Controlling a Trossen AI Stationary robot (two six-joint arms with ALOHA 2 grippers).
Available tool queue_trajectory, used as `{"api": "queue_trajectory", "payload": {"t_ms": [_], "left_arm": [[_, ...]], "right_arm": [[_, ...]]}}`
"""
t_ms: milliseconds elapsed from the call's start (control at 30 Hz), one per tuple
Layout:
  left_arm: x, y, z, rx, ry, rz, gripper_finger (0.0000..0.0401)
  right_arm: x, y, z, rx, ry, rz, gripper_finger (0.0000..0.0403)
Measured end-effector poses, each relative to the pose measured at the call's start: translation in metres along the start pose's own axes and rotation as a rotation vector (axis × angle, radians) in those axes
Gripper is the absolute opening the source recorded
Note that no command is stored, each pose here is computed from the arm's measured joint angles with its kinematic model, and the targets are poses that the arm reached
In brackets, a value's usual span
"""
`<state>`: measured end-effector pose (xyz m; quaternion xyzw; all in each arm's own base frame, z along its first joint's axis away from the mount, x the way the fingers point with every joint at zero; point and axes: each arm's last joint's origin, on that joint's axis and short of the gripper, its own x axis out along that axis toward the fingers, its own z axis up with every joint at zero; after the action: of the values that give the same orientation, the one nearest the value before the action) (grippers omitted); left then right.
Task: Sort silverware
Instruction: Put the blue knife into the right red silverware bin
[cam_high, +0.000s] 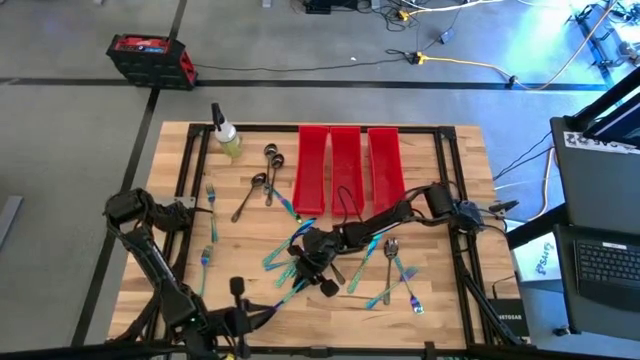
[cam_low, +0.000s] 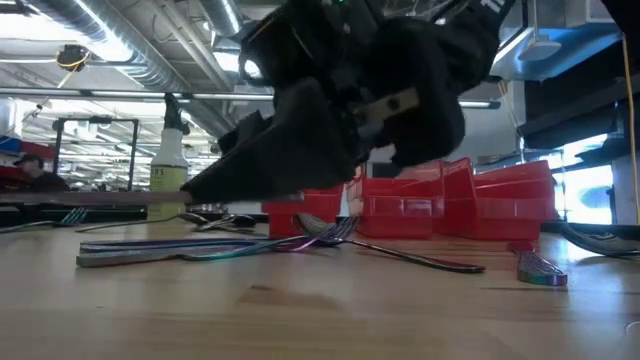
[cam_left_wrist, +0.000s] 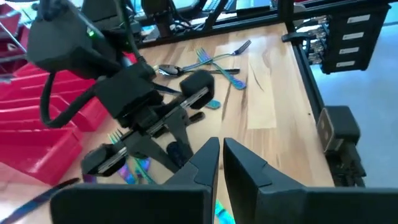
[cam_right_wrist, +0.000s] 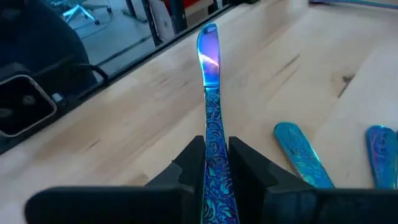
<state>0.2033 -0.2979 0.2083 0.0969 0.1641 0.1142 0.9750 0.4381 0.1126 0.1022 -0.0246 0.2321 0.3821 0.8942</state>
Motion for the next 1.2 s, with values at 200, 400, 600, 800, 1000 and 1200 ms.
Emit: {"api": "queue_trajectory", "payload": {"t_ms": [200,400,600,800,1000,1200], "left_arm": [[-0.030,0.015,0.024,-0.002,-0.115,0.051,0.0009],[-0.067,0.036,0.048,0.059,-0.205,0.078,0.0009],[-0.084,0.050,0.051,0.040,-0.200,0.022,0.0009],[-0.087,0.061,0.046,0.081,-0.173,0.012,0.0001],[-0.087,0.068,0.040,0.131,-0.098,-0.046,0.0001],[-0.092,0.069,0.034,0.200,-0.067,-0.077,0.0001]], "right_arm": [[-0.007,0.008,0.014,0.020,0.034,-0.060,0.0038],[-0.017,0.018,0.032,0.026,0.053,-0.135,0.0038],[-0.030,0.024,0.052,0.057,0.019,-0.165,0.0038],[-0.043,0.028,0.069,0.106,-0.019,-0.204,0.0038],[-0.054,0.034,0.082,0.163,-0.034,-0.264,0.0038],[-0.062,0.046,0.093,0.159,-0.026,-0.361,0.0038]]}}
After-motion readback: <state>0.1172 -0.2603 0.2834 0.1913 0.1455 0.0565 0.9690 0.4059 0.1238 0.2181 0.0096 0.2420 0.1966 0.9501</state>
